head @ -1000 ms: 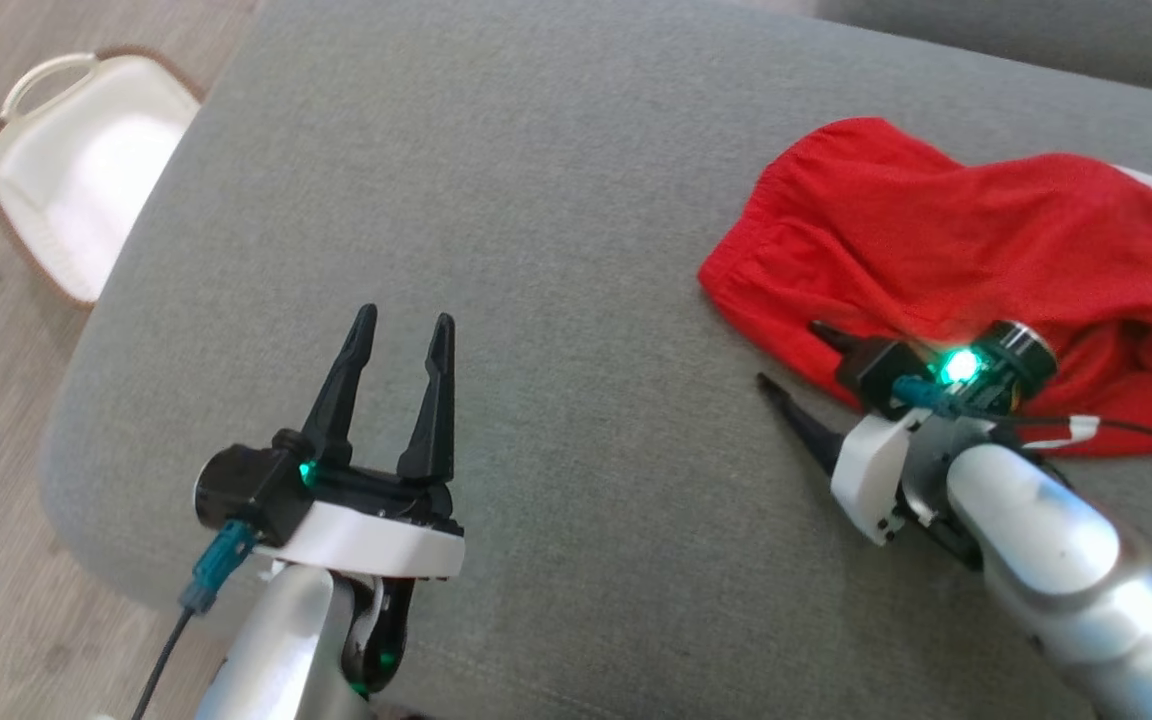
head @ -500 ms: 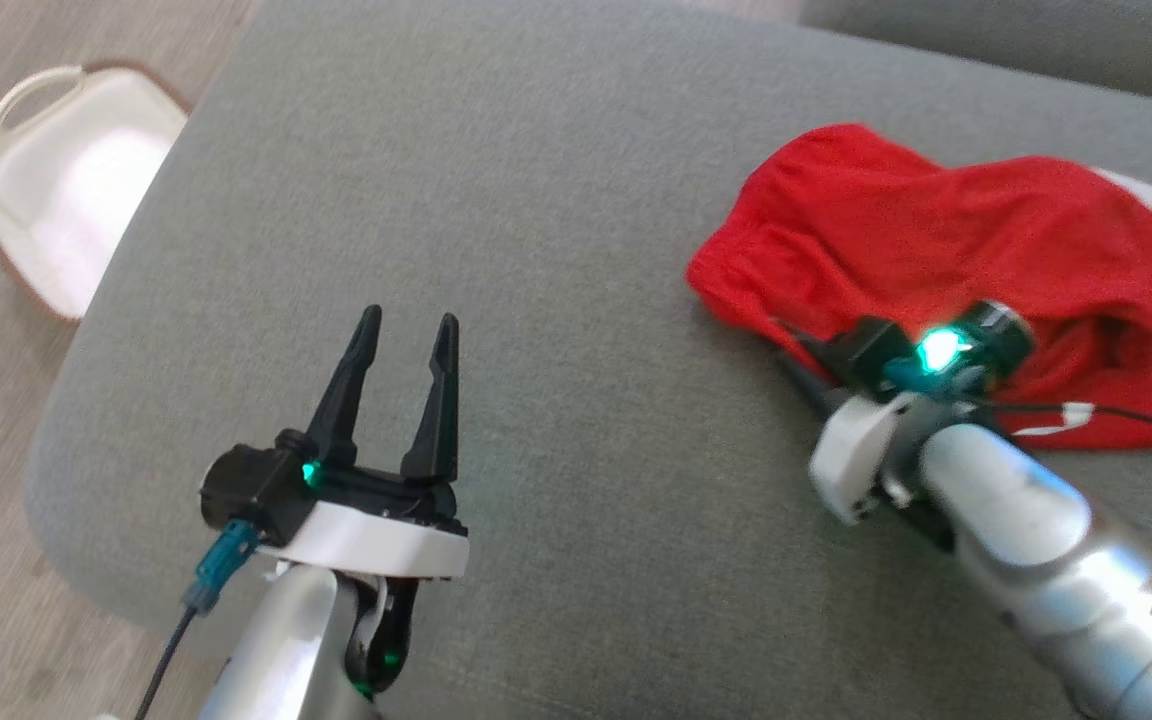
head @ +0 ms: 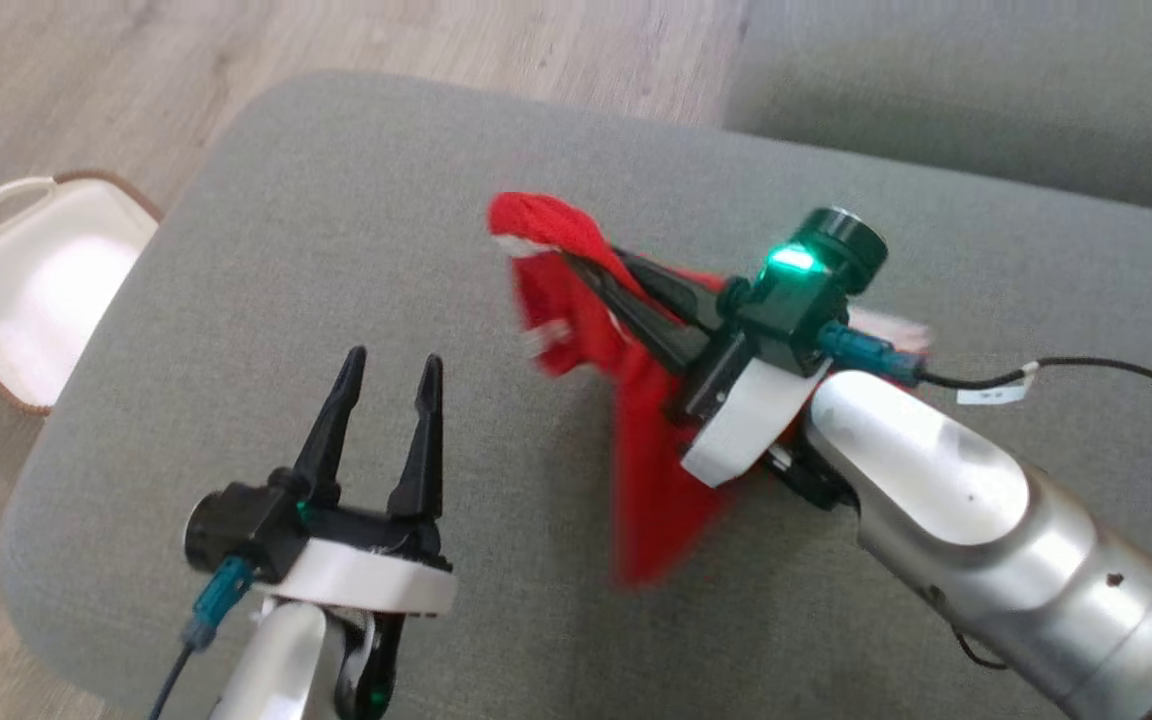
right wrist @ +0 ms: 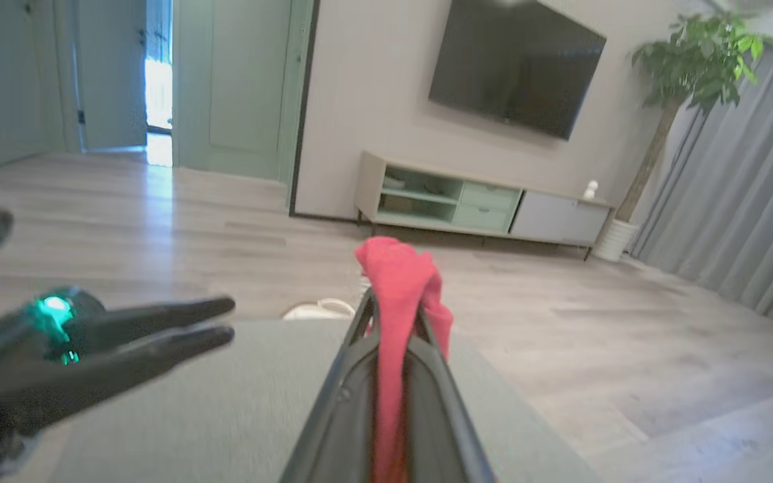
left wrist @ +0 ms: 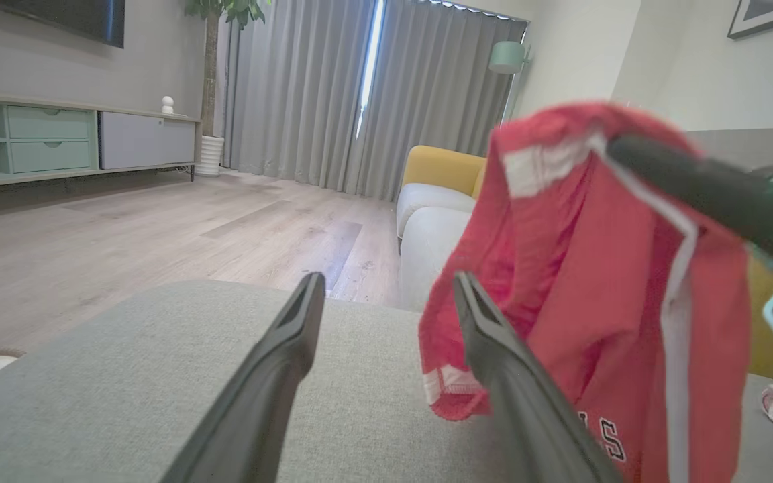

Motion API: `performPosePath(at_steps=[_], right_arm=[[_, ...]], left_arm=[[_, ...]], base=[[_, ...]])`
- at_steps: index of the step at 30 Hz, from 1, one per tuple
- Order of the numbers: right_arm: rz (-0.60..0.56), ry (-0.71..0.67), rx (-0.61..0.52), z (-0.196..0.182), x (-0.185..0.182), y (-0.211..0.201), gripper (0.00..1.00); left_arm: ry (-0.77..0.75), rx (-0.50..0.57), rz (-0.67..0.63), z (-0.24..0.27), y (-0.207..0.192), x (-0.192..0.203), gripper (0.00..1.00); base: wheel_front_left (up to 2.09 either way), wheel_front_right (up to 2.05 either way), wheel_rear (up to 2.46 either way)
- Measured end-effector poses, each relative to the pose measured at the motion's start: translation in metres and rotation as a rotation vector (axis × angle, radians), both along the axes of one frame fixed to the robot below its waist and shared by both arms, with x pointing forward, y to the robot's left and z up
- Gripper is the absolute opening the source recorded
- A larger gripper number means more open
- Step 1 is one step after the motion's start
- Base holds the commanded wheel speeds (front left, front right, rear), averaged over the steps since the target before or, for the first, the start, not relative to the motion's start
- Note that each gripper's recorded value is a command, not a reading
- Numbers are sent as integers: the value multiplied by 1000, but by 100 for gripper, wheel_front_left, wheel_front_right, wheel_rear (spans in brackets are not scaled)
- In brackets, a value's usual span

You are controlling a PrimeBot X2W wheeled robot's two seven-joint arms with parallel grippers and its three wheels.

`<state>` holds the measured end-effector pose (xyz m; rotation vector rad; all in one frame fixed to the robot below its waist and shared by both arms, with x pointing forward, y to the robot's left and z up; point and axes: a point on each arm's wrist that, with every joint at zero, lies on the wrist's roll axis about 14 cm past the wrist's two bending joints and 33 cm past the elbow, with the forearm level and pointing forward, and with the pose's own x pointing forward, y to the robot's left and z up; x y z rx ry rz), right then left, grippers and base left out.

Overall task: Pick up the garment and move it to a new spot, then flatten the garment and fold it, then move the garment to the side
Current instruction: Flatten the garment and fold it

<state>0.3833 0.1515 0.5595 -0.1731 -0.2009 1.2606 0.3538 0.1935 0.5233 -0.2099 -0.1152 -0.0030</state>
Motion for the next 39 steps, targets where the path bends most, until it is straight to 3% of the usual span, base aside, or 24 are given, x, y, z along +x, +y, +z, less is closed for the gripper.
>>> performPosePath(at_steps=[5, 11, 14, 19, 27, 28, 29, 34, 39], right_arm=[[65, -101, 168, 80, -20, 8, 0], [8, -166, 185, 119, 8, -13, 0], [-57, -109, 134, 105, 37, -32, 0], [-136, -34, -76, 48, 86, -60, 0], [-305, -64, -262, 11, 188, -87, 0], [-324, -75, -280, 9, 199, -88, 45], [-345, -84, -299, 6, 211, -89, 100], [-429, -48, -388, -28, 248, -94, 100], [-441, -14, -356, -41, 248, -82, 100]], left_arm=[[-19, 0, 25, 4, 6, -14, 100], [-18, 6, 39, 4, 10, -18, 100], [-4, 8, 45, 0, 12, -16, 100], [36, 14, 40, -11, 11, -8, 100], [49, -1, 0, -12, 4, 15, 100], [56, -5, 5, -14, 6, 16, 100], [64, -9, 8, -16, 7, 16, 100], [105, -17, 48, -27, 16, 12, 100], [118, -14, 71, -30, 20, 11, 100]], base=[[0, 0, 0], [0, 0, 0], [0, 0, 0], [0, 0, 0], [0, 0, 0], [0, 0, 0], [0, 0, 0], [0, 0, 0], [0, 0, 0]])
